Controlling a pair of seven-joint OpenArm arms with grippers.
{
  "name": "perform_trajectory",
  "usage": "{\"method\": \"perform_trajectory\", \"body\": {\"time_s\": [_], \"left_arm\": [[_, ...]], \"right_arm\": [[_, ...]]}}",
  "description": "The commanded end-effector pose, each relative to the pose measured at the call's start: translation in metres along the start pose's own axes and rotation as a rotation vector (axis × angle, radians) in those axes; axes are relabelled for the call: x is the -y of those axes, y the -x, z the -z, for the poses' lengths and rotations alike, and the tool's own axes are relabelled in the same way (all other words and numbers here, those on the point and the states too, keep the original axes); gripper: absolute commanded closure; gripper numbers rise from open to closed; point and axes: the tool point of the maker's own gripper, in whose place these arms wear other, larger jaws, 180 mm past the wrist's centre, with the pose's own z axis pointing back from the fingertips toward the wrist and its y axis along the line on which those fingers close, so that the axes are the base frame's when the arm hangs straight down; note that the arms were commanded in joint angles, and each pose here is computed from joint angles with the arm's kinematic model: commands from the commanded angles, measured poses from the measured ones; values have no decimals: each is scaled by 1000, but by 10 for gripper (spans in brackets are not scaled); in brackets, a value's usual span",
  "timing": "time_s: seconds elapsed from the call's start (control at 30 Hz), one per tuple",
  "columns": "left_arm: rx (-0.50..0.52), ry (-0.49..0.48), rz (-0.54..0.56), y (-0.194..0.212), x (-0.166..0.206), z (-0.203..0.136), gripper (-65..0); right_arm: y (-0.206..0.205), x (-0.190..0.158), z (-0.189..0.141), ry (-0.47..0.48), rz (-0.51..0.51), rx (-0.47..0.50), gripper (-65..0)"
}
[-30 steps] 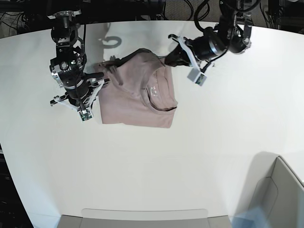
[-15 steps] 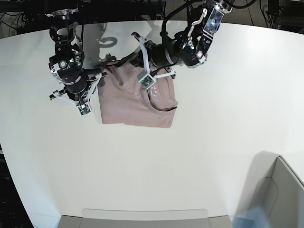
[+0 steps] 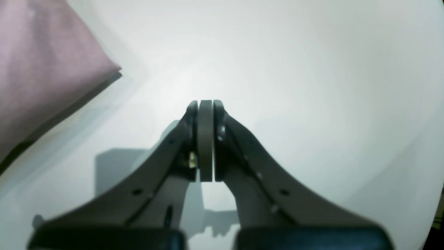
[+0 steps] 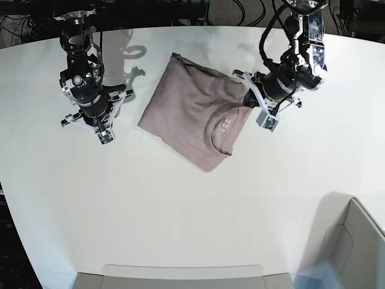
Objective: Fold the T-shirt properly
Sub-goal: 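Press and square the folded bundle with both grippers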
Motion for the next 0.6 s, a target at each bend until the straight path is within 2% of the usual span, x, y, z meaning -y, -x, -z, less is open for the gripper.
{"method": "perform_trajectory", "body": {"time_s": [0.0, 0.1, 0.17, 0.23, 0.3, 0.43, 0.5, 0.57], "left_arm": [[32, 14, 8, -9, 4, -1, 0], [21, 80, 34, -8, 29, 8, 0], [14, 136, 94, -13, 52, 15, 0], [-28, 196, 142, -7, 74, 25, 0], [-78, 223, 150, 4, 81, 38, 0], [-189, 206, 105, 25, 61, 67, 0], [-217, 119, 108, 30, 31, 68, 0], [-193, 8, 86, 24, -4, 61, 0]], "right_arm": [[-25, 9, -3, 25, -5, 71, -5], [-40, -5, -2, -5, -25, 103, -5], [-51, -17, -1, -33, -50, 124, -5], [-61, -37, 3, -76, -79, 137, -5], [-65, -54, 10, -115, -91, 132, -5], [-56, -96, 27, -206, -149, 74, -5], [-46, -118, 27, -252, -199, 51, -5], [-29, -148, 20, -316, -251, 29, -5]]}}
